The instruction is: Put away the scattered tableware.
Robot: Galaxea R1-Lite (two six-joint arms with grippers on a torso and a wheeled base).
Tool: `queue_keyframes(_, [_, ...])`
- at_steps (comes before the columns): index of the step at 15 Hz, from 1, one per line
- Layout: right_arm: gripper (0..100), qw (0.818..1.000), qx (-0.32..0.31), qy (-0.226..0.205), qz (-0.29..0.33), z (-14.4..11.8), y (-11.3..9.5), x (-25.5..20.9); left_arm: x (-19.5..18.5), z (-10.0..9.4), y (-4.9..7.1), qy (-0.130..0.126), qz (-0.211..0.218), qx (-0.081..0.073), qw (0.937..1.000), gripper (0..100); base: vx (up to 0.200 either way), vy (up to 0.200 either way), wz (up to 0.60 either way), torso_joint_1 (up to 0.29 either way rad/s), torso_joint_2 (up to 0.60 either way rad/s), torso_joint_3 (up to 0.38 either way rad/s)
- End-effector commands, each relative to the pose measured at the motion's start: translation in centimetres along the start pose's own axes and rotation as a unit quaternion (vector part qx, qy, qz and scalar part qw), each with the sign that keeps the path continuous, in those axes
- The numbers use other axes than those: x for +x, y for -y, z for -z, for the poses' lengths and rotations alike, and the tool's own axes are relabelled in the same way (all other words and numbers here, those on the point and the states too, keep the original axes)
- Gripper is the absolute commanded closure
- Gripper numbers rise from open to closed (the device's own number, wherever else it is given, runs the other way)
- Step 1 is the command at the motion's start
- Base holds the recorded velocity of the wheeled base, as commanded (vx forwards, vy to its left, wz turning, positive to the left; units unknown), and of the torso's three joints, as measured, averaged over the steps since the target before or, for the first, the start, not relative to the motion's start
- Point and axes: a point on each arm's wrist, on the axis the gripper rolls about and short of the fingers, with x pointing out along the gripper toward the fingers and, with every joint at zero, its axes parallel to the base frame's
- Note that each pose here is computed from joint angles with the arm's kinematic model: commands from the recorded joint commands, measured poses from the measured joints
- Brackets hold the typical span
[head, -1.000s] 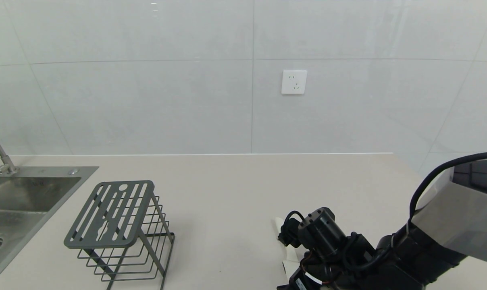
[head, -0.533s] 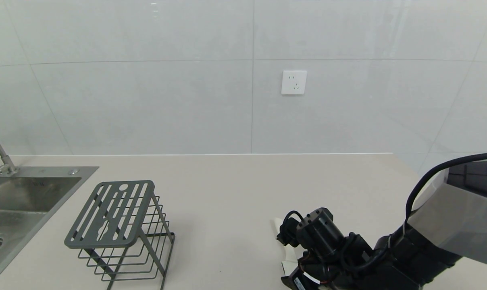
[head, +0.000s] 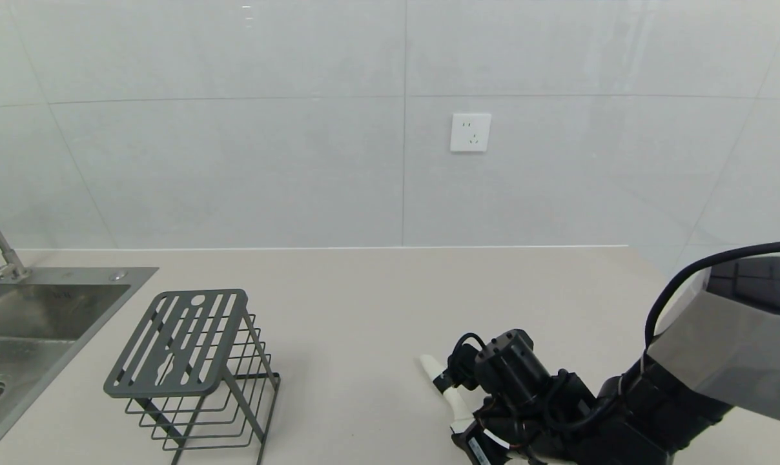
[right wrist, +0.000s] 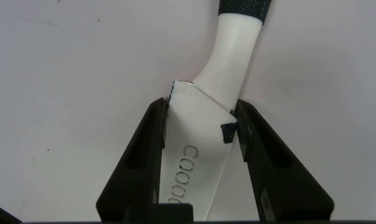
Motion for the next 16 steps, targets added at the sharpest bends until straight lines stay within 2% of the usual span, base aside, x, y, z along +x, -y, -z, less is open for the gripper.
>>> queue_keyframes(1, [100,0.999,0.003,0.046,-0.006,-1.2,0.0,-0.7,0.0,0.0,0.1,0.001,0.012,0.01,0.9999,0,0.0,0.0,0.0,0.0,0.0,0.0])
queue_keyframes(2, [100,0.997,0.002,0.071,-0.017,-1.7,0.0,-0.9,0.0,-0.1,0.1,0.007,0.02,0.027,0.9994,0,0.0,0.0,0.0,0.0,0.0,0.0])
queue_keyframes(3, [100,0.996,0.0,0.086,-0.027,-1.9,0.0,-1.1,-0.3,-1.8,0.1,0.052,0.02,0.029,0.998,0,0.0,0.0,0.0,0.0,0.0,0.0])
queue_keyframes(4, [100,0.993,-0.002,0.11,-0.032,-2.3,-0.1,-1.9,-1.7,-9.1,0.1,0.168,0.032,0.022,0.985,0,0.0,0.0,0.0,0.0,0.0,0.0])
queue_keyframes(5, [100,0.991,-0.008,0.131,-0.035,-2.9,-0.2,-2.7,-2.5,-14.2,0.1,0.222,0.081,-0.005,0.9717,0,0.0,0.0,0.0,0.0,0.0,0.0])
queue_keyframes(6, [100,0.987,-0.017,0.153,-0.045,-3.4,-0.4,-3.9,-2.8,-15.3,0.0,0.223,0.124,-0.039,0.9661,0,0.0,0.0,0.0,0.0,0.0,0.0])
queue_keyframes(7, [100,0.983,-0.022,0.173,-0.063,-4.0,-0.6,-5.0,-1.3,-14.8,0.1,0.161,0.166,-0.068,0.9704,0,0.0,0.0,0.0,0.0,0.0,0.0])
queue_keyframes(8, [100,0.979,-0.024,0.192,-0.07,-4.4,-0.6,-6.2,0.4,-14.1,0.2,0.094,0.211,-0.113,0.9663,0,0.0,0.0,0.0,0.0,0.0,0.0])
queue_keyframes(9, [100,0.975,-0.024,0.21,-0.073,-4.8,-0.6,-7.3,1.7,-14.0,0.3,0.048,0.265,-0.152,0.951,0,0.0,0.0,0.0,0.0,0.0,0.0])
queue_keyframes(10, [100,0.967,-0.033,0.234,-0.09,-5.2,-0.7,-8.3,3.2,-14.4,0.7,0.002,0.334,-0.175,0.926,0,0.0,0.0,0.0,0.0,0.0,0.0])
queue_keyframes(11, [100,0.958,-0.055,0.261,-0.106,-5.5,-0.8,-9.1,5.2,-14.8,1.6,-0.03,0.377,-0.181,0.9079,0,0.0,0.0,0.0,0.0,0.0,0.0])
queue_keyframes(12, [100,0.954,-0.064,0.271,-0.107,-5.5,-0.8,-9.3,7.7,-15.0,2.7,-0.055,0.383,-0.182,0.9038,0,0.0,0.0,0.0,0.0,0.0,0.0])
queue_keyframes(13, [100,0.951,-0.068,0.281,-0.112,-5.6,-1.1,-9.5,10.4,-15.0,3.7,-0.07,0.38,-0.182,0.9042,0,0.0,0.0,0.0,0.0,0.0,0.0])
queue_keyframes(14, [100,0.949,-0.07,0.286,-0.115,-5.7,-1.3,-9.7,11.4,-14.9,4.2,-0.074,0.381,-0.182,0.9033,0,0.0,0.0,0.0,0.0,0.0,0.0])
queue_keyframes(15, [100,0.942,-0.077,0.302,-0.125,-5.9,-2.0,-10.4,14.2,-14.6,5.8,-0.082,0.394,-0.185,0.8964,0,0.0,0.0,0.0,0.0,0.0,0.0])
queue_keyframes(16, [100,0.937,-0.085,0.312,-0.134,-6.1,-2.7,-11.1,15.2,-14.3,6.9,-0.098,0.409,-0.203,0.8845,0,0.0,0.0,0.0,0.0,0.0,0.0])
